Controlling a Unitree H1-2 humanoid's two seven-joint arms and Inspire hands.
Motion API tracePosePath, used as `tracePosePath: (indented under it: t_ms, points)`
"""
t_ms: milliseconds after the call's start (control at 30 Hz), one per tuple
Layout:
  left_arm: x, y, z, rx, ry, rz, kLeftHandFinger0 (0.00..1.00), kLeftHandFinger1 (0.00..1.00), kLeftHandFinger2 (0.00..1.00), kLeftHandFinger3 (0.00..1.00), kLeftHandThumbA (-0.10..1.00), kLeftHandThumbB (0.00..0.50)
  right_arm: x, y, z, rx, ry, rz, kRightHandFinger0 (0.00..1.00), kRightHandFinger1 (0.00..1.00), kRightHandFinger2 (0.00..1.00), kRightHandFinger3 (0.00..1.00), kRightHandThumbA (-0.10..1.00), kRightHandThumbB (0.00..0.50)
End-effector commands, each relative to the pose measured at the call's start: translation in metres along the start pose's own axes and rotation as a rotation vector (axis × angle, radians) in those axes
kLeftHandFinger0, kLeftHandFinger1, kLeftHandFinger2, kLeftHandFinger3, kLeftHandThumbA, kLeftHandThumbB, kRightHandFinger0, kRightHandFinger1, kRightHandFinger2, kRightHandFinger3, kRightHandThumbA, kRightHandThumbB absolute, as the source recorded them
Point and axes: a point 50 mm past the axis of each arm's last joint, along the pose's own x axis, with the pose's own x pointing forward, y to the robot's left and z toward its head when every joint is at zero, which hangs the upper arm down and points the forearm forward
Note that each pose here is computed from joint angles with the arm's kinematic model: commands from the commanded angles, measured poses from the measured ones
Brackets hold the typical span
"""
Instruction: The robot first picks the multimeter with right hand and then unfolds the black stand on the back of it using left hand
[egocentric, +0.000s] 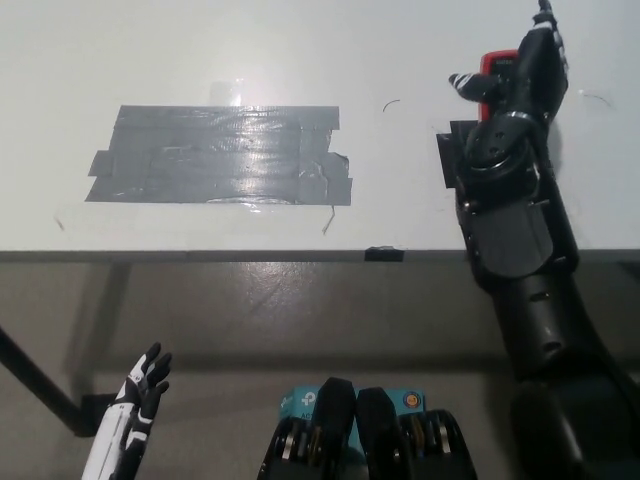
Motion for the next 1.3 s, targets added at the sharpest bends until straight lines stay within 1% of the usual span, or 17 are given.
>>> tracePosePath:
  t_ms: [0, 67, 167, 300, 433, 533, 667, 767, 933, 1067, 1167, 1267]
  points:
    - [-0.002, 0.003, 0.007, -0.004, -0.048, -0.005, 1.0, 1.0, 1.0, 1.0, 0.93, 0.04, 0.007, -0.009, 0.028, 0.042, -0.033, -0.084, 1.0, 1.0, 1.0, 1.0, 1.0, 0.372]
    - [-0.002, 0.003, 0.007, 0.01, -0.056, -0.006, 1.0, 1.0, 1.0, 1.0, 0.94, 0.029, 0.013, -0.013, 0.016, -0.004, -0.019, -0.114, 1.0, 1.0, 1.0, 1.0, 1.0, 0.382]
    - [-0.002, 0.006, 0.007, 0.019, -0.054, -0.009, 1.0, 1.0, 1.0, 1.0, 0.95, 0.034, 0.016, -0.015, 0.012, -0.034, -0.015, -0.138, 1.0, 1.0, 1.0, 1.0, 1.0, 0.407]
    - [-0.002, 0.005, 0.007, 0.018, -0.055, -0.011, 1.0, 1.0, 1.0, 1.0, 0.95, 0.031, 0.018, -0.018, 0.011, -0.109, -0.035, -0.166, 1.0, 1.0, 1.0, 1.0, 1.0, 0.408]
    - [-0.002, 0.005, 0.006, 0.011, -0.05, -0.011, 1.0, 1.0, 1.0, 1.0, 0.95, 0.038, 0.018, -0.021, 0.015, -0.113, -0.055, -0.161, 1.0, 1.0, 1.0, 1.0, 1.0, 0.426]
    - [-0.002, 0.005, 0.006, 0.013, -0.052, -0.016, 1.0, 1.0, 1.0, 1.0, 0.96, 0.042, 0.016, -0.02, 0.018, -0.136, -0.086, -0.174, 1.0, 1.0, 1.0, 1.0, 1.0, 0.421]
    - [-0.001, 0.004, 0.006, 0.021, -0.054, -0.021, 1.0, 1.0, 1.0, 1.0, 0.98, 0.042, 0.016, -0.019, 0.018, -0.119, -0.077, -0.158, 1.0, 1.0, 1.0, 1.0, 1.0, 0.428]
    - [-0.001, 0.003, 0.007, 0.017, -0.055, -0.022, 1.0, 1.0, 1.0, 1.0, 0.98, 0.026, 0.014, -0.018, 0.018, -0.071, -0.063, -0.13, 1.0, 1.0, 1.0, 1.0, 1.0, 0.427]
    - [0.001, 0.003, 0.007, 0.01, -0.055, -0.02, 1.0, 1.0, 1.0, 1.0, 0.97, 0.034, 0.014, -0.013, 0.017, -0.047, -0.045, -0.105, 1.0, 1.0, 1.0, 1.0, 1.0, 0.435]
    - [0.001, 0.002, 0.008, 0.0, -0.058, -0.019, 1.0, 1.0, 1.0, 1.0, 0.96, 0.021, 0.014, -0.007, 0.01, -0.082, -0.016, -0.081, 1.0, 1.0, 1.0, 1.0, 1.0, 0.444]
    - [0.002, 0.003, 0.01, 0.004, -0.061, -0.021, 1.0, 1.0, 1.0, 1.0, 0.97, 0.014, 0.016, -0.005, 0.004, -0.102, -0.003, -0.068, 1.0, 1.0, 1.0, 1.0, 1.0, 0.44]
    - [0.003, 0.004, 0.012, 0.006, -0.068, -0.019, 1.0, 1.0, 1.0, 1.0, 1.0, 0.015, 0.02, -0.005, -0.001, -0.118, 0.0, -0.062, 1.0, 1.0, 1.0, 1.0, 1.0, 0.441]
